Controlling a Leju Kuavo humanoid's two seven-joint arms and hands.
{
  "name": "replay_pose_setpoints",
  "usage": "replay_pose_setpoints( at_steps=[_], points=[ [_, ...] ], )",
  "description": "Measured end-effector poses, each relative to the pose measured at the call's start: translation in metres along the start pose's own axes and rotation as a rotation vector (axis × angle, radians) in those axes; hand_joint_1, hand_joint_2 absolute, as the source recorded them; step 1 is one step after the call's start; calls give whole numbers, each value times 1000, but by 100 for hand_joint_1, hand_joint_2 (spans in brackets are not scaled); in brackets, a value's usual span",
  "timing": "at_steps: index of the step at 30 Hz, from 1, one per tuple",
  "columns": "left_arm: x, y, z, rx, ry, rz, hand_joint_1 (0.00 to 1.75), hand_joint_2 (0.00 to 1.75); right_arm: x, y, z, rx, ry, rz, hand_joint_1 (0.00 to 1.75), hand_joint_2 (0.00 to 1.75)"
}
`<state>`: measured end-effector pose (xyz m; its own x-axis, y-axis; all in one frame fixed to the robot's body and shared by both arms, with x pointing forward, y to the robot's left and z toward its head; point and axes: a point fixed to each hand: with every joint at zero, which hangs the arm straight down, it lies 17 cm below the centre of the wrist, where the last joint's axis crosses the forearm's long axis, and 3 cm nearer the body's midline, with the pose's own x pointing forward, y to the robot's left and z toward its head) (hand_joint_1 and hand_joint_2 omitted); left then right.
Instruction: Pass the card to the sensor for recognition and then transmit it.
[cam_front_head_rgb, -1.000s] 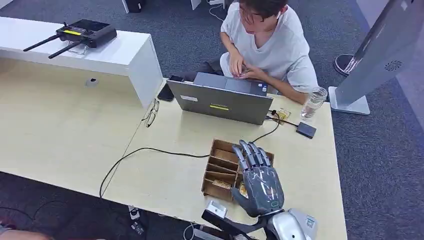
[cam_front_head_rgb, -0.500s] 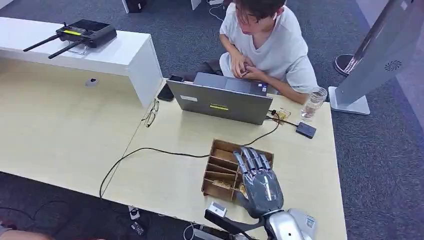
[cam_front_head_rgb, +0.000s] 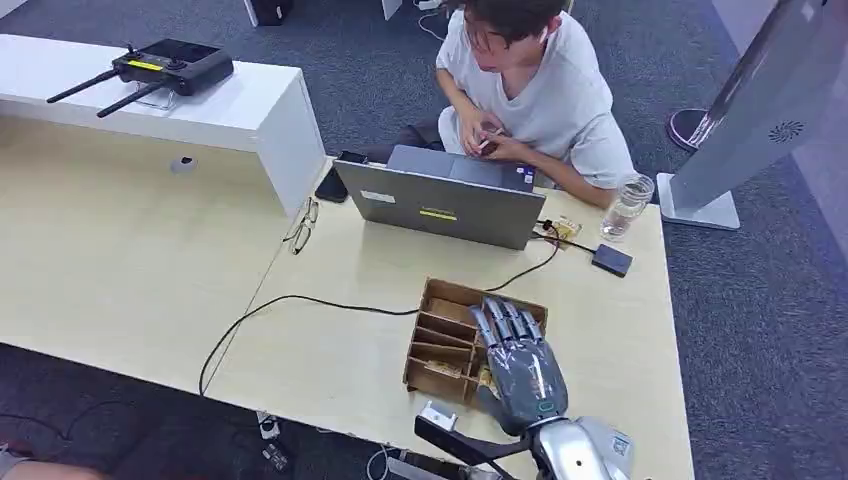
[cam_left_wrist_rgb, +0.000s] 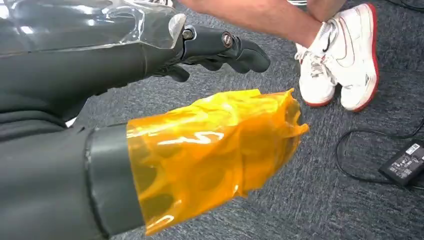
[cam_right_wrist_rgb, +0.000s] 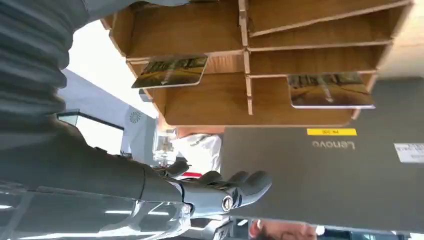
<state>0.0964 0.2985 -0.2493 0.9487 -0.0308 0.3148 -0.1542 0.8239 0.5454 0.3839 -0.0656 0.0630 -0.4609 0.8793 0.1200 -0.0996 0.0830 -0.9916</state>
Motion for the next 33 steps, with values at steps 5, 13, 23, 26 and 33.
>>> replay_pose_setpoints(
  at_steps=[5, 13, 23, 26, 33],
  points=[
    [0, 0, 0, 1, -2, -3, 0, 0, -12, 11, 1, 22, 24, 10, 0, 175],
    [2, -1, 0, -1, -9, -10, 0, 0, -38, 13, 0, 18, 92, 27, 9, 175],
    [4, -1, 0, 0, -17, -20, 0, 0, -65, 15, 5, 19, 155, 33, 14, 175],
    [4, -1, 0, 0, -17, -19, 0, 0, -71, 14, 7, 16, 170, 30, 14, 175],
    [4, -1, 0, 0, -17, -19, 0, 0, -74, 13, 8, 12, 178, 26, 17, 175]
  ],
)
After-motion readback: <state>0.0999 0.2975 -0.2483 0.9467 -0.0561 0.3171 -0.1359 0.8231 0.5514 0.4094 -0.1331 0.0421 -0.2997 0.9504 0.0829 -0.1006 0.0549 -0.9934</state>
